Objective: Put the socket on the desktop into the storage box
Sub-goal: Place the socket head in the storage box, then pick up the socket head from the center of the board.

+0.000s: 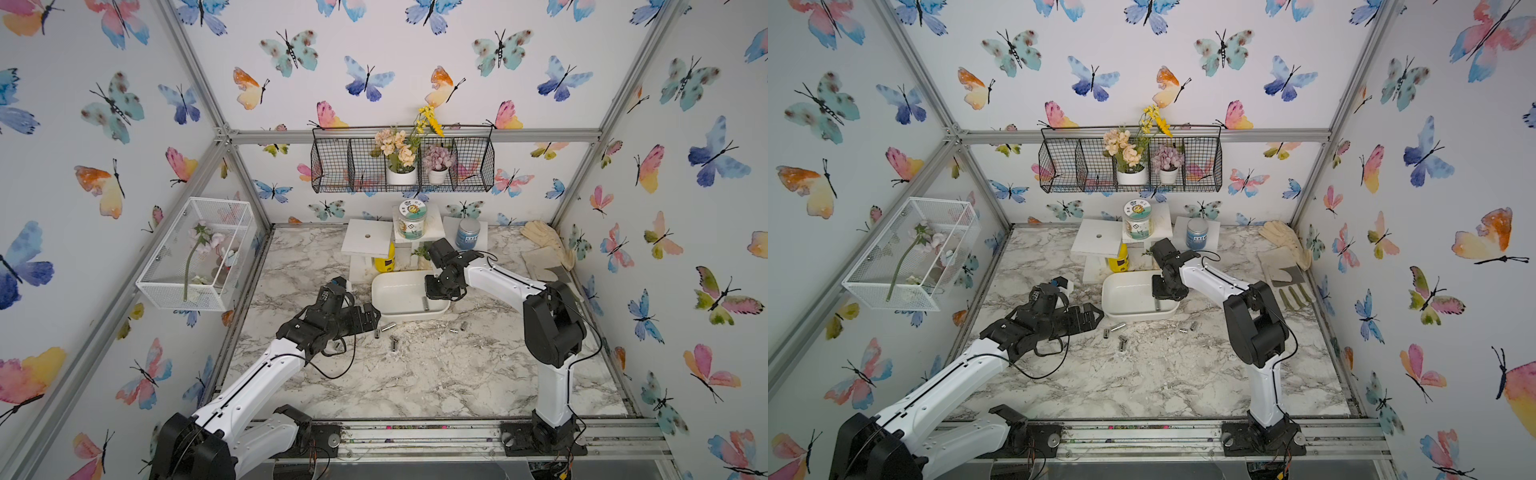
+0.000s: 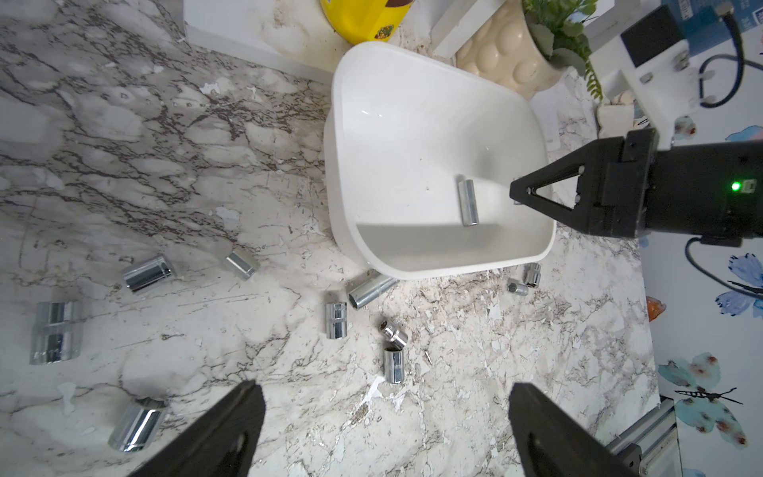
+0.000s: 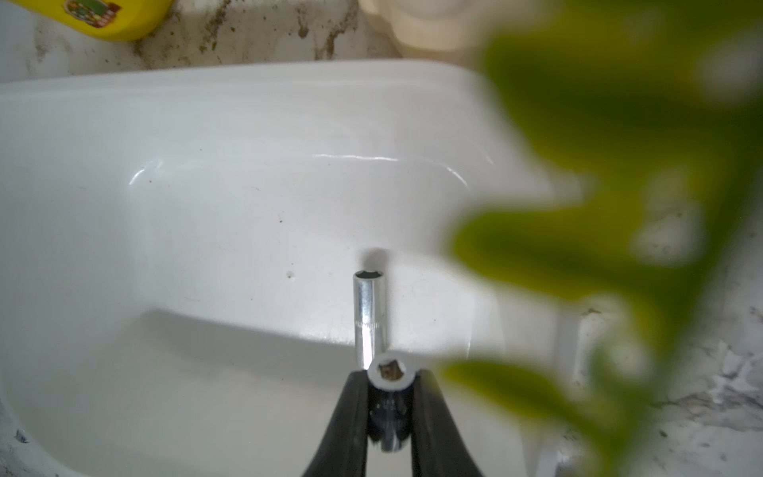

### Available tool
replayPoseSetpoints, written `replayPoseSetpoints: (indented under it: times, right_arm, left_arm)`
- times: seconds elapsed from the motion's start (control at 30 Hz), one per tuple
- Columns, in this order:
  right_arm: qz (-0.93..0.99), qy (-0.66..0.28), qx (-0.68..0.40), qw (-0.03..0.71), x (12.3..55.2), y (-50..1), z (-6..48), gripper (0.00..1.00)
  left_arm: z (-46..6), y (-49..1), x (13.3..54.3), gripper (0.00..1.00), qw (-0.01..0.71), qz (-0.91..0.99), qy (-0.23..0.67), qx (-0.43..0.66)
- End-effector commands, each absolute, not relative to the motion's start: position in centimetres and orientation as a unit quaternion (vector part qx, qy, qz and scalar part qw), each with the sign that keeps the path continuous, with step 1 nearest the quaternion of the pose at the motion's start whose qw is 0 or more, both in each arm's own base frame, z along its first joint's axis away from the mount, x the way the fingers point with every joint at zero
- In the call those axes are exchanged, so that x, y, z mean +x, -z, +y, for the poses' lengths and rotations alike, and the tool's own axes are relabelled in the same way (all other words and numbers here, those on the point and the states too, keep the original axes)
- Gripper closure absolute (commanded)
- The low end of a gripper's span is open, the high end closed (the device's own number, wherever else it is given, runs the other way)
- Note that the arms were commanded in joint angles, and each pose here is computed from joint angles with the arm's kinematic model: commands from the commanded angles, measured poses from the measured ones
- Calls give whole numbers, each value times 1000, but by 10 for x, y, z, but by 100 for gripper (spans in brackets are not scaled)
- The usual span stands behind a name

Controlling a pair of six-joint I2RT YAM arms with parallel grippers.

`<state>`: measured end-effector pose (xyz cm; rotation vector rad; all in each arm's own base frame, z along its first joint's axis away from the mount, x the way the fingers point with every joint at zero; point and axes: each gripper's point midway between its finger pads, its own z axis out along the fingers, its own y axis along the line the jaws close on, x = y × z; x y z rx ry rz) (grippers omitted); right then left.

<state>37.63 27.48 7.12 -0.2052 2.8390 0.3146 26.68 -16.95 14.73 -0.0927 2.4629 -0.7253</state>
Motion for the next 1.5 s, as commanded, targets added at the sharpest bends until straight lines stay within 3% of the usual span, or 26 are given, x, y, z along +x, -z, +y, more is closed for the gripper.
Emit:
replayPoseSetpoints:
  times: [0.0, 0.63, 1.07, 1.47]
  right_arm:
    - [980, -113, -76, 144, 385, -68, 284, 82]
    - [984, -96, -73, 131, 395, -38, 288, 78]
    - [984, -97, -70, 133, 395, -40, 287, 68]
    - [980, -109, -69, 148, 392, -61, 287, 66]
  left_arm:
    - [-166, -146, 266, 3, 285, 920, 268, -39]
    - [-161, -137, 263, 3, 279, 923, 263, -46]
    - [-159, -135, 262, 3, 278, 923, 262, -49]
    - [-156, -136, 261, 3, 281, 923, 258, -54]
